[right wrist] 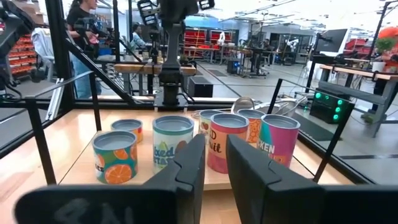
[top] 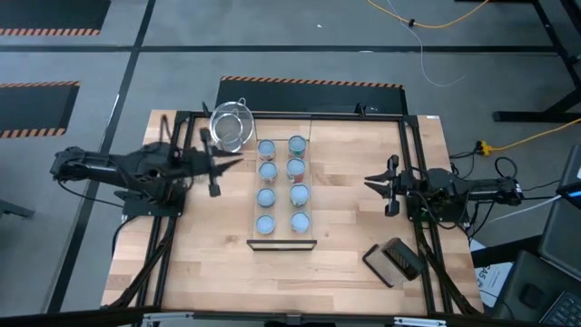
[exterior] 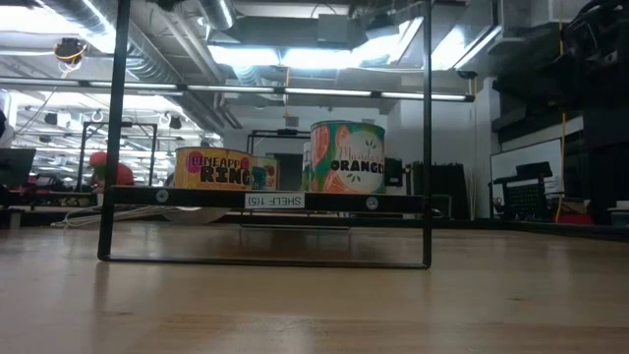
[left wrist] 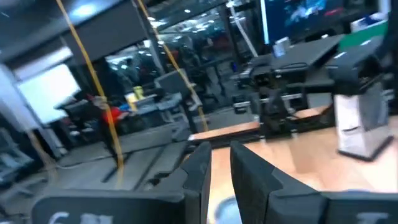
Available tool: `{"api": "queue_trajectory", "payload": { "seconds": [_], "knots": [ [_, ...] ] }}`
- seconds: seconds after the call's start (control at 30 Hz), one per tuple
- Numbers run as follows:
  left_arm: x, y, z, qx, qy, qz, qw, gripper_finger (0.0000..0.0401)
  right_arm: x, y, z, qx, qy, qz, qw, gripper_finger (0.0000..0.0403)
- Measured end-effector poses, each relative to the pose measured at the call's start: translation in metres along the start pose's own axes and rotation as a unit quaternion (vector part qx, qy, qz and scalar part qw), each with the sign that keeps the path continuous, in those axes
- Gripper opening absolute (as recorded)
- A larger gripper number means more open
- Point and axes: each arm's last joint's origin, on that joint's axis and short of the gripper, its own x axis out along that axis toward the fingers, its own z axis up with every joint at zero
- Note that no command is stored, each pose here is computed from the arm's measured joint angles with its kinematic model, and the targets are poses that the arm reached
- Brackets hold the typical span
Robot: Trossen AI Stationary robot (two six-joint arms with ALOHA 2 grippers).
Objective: Pick and place cans onto a shelf
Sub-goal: Return to Home Position
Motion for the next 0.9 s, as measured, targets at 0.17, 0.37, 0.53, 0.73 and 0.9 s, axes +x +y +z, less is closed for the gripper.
{"api": "queue_trajectory", "payload": {
  "seconds": [0.17,0.37,0.53,0.73,0.9],
  "knots": [
    [-0.025,0.012,0.009,0.009,-0.026,0.028,0.999,0.0054,0.000,0.000,0.000,-0.017,0.001,0.000,1.000,0.0070],
    [-0.061,0.024,0.009,-0.007,-0.037,0.034,0.999,0.0054,0.000,0.000,0.000,-0.017,0.000,0.000,1.000,0.0070],
    [-0.083,0.026,-0.004,-0.062,0.004,0.019,0.998,0.0054,0.000,0.000,0.000,-0.017,0.000,0.000,1.000,0.0070],
    [-0.094,0.024,-0.020,-0.111,0.071,0.000,0.991,0.0054,0.000,0.000,0.000,-0.017,0.000,0.000,1.000,0.0070],
    [-0.093,0.017,-0.028,-0.098,0.086,-0.066,0.989,0.0054,0.000,0.000,0.000,-0.018,0.000,0.000,1.000,0.0070]
  ]
}}
